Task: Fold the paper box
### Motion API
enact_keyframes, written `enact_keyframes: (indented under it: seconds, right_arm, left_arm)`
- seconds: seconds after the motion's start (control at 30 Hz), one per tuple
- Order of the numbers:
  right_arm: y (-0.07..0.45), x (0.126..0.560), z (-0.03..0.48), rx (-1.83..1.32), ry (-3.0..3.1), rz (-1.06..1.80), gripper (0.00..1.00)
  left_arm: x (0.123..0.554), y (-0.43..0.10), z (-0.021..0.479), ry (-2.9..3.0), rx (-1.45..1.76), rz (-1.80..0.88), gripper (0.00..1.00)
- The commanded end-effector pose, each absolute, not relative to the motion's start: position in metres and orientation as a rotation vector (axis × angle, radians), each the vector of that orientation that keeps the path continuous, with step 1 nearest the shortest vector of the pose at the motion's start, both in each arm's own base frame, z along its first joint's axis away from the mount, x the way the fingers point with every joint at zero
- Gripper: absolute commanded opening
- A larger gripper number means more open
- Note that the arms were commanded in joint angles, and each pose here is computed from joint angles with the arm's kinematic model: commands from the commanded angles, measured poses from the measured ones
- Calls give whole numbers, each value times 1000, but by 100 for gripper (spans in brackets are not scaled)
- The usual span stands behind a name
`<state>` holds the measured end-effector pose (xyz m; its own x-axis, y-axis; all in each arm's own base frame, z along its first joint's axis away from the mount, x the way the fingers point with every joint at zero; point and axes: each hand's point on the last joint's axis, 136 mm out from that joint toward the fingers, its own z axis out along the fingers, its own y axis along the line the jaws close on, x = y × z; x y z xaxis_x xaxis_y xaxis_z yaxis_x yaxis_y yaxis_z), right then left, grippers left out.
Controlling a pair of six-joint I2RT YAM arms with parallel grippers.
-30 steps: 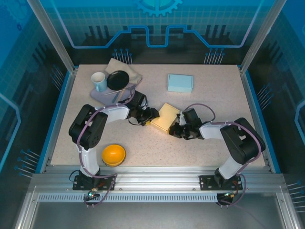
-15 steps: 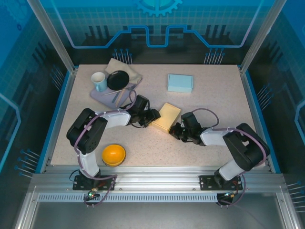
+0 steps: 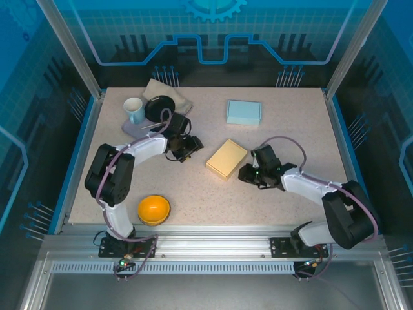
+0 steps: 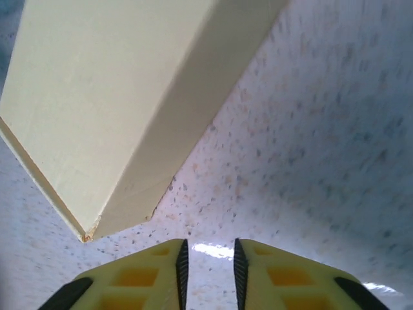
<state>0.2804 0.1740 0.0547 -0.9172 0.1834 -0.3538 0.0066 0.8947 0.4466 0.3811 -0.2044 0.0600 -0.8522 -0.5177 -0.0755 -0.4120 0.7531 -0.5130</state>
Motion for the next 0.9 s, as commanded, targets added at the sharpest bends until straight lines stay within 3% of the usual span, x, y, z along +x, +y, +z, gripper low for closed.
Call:
enact_keyframes:
  seconds: [0.0, 0.13, 0.23, 0.47, 0.73, 0.87]
  right_arm:
    - [157, 301, 84, -253, 2611, 379, 38]
    - [150, 343, 111, -353, 2540, 308, 52]
    - [153, 367, 107, -408, 2559, 334, 53]
    - [173, 402, 81, -507, 2558, 438, 51]
    - [169, 392, 64, -399, 2617, 478, 47]
    - [151, 377, 54, -197, 2683, 471, 42]
  left_arm:
    - [349, -220, 67, 2758, -721, -802, 61]
    - [325, -248, 62, 2735, -743, -911, 62]
    - [321, -264, 60, 2696, -759, -958, 65]
    - [338, -290, 45, 2647, -798, -1070, 64]
    - [366, -303, 46, 2646, -729, -1042, 58]
    - [391, -306, 46, 2661, -693, -1011, 56]
